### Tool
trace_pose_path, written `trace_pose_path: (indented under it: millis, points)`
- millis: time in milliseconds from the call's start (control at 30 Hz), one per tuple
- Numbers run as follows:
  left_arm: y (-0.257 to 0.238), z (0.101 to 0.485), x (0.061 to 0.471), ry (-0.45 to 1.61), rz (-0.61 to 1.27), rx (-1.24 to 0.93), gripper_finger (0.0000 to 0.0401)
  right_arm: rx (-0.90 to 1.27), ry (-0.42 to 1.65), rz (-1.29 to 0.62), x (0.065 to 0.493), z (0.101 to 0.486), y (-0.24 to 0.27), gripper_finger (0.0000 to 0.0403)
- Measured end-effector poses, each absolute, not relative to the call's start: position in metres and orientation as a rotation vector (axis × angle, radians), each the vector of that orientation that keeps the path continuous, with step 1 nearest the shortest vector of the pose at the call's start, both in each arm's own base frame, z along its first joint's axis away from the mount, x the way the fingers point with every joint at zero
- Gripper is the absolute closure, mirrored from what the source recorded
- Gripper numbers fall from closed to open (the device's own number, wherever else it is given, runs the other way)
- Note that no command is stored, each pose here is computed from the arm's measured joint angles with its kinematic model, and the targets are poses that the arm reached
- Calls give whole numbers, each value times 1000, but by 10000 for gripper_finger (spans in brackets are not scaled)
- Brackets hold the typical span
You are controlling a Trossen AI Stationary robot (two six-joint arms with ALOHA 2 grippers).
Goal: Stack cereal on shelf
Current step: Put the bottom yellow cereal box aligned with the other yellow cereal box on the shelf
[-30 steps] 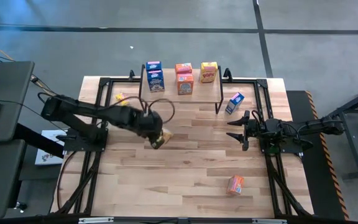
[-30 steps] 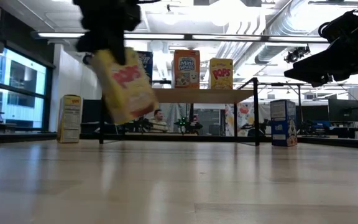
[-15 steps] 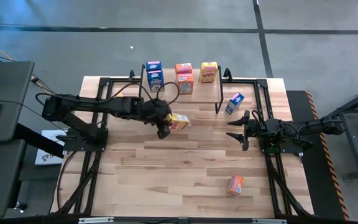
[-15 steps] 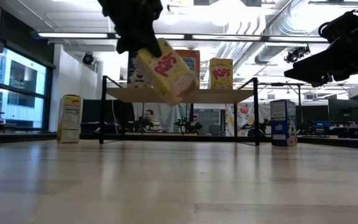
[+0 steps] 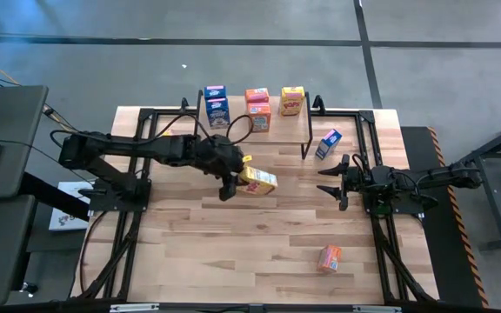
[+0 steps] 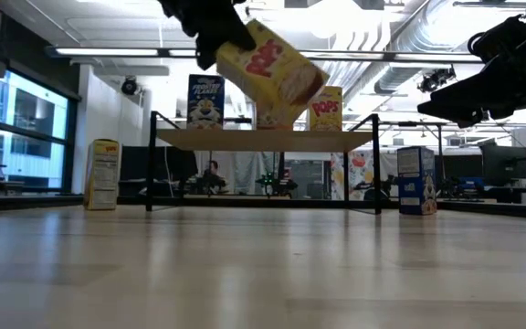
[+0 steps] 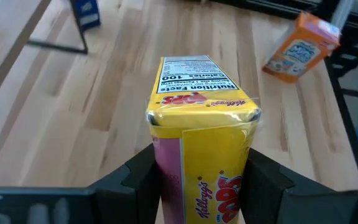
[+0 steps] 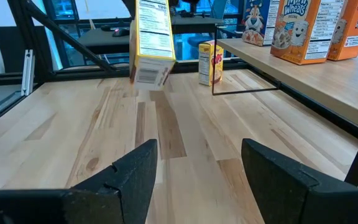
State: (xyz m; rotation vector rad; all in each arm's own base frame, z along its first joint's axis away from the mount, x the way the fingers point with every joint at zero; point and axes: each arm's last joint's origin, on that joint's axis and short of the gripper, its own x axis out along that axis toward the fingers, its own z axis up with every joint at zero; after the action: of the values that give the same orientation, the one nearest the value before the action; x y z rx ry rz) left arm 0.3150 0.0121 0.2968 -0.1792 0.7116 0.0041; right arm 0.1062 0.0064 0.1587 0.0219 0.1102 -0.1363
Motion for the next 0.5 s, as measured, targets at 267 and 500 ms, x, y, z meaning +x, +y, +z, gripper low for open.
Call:
trace_pose_path:
  millis: [267, 500]
  points:
    - [-2, 298, 316, 699, -59, -74, 240, 22, 110, -136, 106, 159, 6, 175]
    - [-20, 298, 315, 702, -103, -53, 240, 22, 110, -136, 106, 159, 6, 175]
